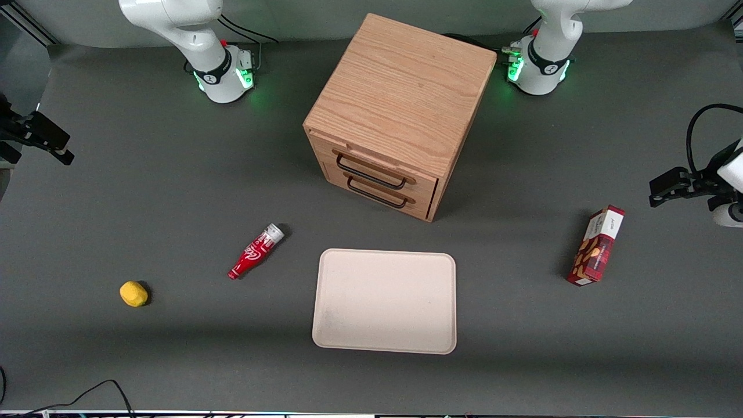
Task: Open upper drawer
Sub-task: 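Move the right gripper toward the upper drawer's black handle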
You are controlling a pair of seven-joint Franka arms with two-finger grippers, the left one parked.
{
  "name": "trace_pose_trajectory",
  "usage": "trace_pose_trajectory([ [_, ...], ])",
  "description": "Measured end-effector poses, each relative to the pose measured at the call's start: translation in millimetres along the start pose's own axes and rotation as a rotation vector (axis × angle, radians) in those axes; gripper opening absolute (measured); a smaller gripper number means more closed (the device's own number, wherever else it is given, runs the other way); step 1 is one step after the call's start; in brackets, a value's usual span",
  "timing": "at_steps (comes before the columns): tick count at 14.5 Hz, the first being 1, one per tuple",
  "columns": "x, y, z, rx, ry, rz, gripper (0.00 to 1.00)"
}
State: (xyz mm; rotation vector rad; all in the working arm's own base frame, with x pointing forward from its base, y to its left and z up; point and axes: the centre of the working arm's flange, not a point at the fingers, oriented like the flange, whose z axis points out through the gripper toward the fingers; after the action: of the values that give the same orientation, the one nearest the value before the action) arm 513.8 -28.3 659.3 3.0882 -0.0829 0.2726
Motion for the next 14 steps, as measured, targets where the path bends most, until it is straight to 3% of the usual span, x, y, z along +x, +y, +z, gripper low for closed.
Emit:
trace_pose_trajectory([
  [3, -1.4, -1.4, 2.4, 0.002, -0.022, -0.006, 1.00],
  [5, -2.6, -22.7, 6.7, 0.033, -0.050, -0.063, 1.00],
  [10, -9.6, -177.2, 34.9, 0.073, -0.132, -0.423, 1.00],
  [14, -13.0, -274.8, 66.3, 0.122, -0.177, -0.594, 1.00],
])
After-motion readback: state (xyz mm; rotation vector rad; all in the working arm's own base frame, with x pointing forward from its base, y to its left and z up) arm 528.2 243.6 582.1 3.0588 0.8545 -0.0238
